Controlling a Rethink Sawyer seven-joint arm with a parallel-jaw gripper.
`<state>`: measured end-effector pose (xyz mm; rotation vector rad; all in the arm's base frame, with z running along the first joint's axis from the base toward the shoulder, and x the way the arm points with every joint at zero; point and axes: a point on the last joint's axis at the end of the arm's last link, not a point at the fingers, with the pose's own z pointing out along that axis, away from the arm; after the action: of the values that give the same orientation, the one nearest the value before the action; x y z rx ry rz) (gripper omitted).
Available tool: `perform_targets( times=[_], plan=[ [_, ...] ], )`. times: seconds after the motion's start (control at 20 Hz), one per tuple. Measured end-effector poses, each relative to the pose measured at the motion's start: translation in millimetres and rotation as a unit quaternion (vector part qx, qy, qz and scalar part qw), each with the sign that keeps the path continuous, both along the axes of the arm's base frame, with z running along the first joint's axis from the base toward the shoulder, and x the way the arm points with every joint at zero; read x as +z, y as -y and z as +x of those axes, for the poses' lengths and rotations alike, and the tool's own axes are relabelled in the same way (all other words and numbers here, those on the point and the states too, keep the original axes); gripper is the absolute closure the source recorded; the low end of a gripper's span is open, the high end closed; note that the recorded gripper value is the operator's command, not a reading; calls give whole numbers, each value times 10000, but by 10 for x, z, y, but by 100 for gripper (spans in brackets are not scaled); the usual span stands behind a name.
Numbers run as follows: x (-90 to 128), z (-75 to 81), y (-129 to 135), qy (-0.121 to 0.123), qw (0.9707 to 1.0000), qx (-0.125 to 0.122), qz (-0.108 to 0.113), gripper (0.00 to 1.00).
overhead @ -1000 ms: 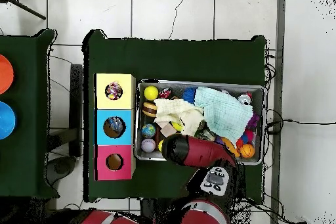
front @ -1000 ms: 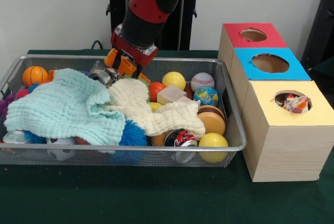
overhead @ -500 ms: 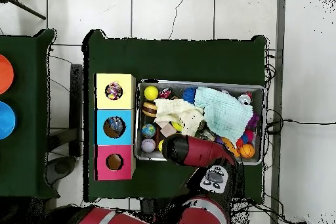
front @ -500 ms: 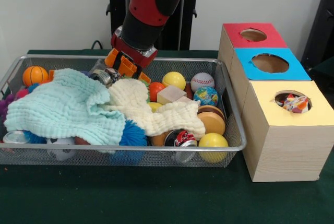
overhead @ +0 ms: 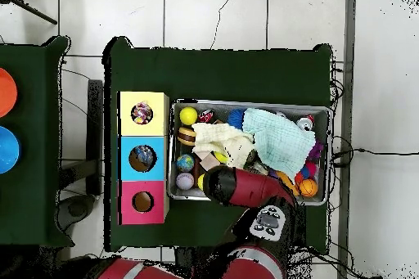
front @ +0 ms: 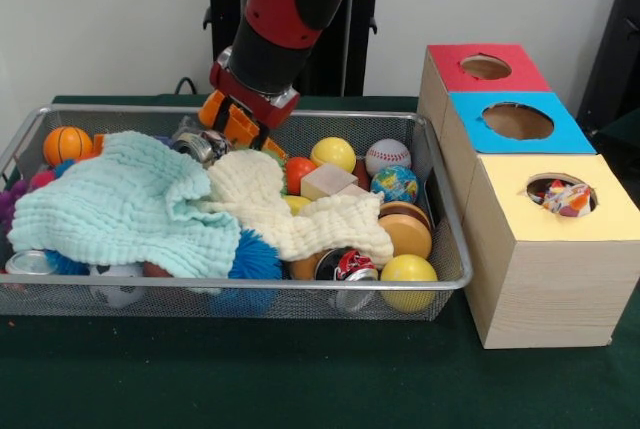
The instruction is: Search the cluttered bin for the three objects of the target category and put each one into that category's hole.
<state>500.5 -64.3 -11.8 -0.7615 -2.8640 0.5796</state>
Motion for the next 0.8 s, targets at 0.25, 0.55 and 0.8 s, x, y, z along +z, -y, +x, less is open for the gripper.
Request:
perform_targets(
  times=[0.25,0.55,0.8],
  plan=[
    [-3,-5,123,6,10000,-2,-93,0],
    [-78,11,361,385,9988,207,-217,0],
    [-103,9,429,465,9984,212,-237,0]
  ],
)
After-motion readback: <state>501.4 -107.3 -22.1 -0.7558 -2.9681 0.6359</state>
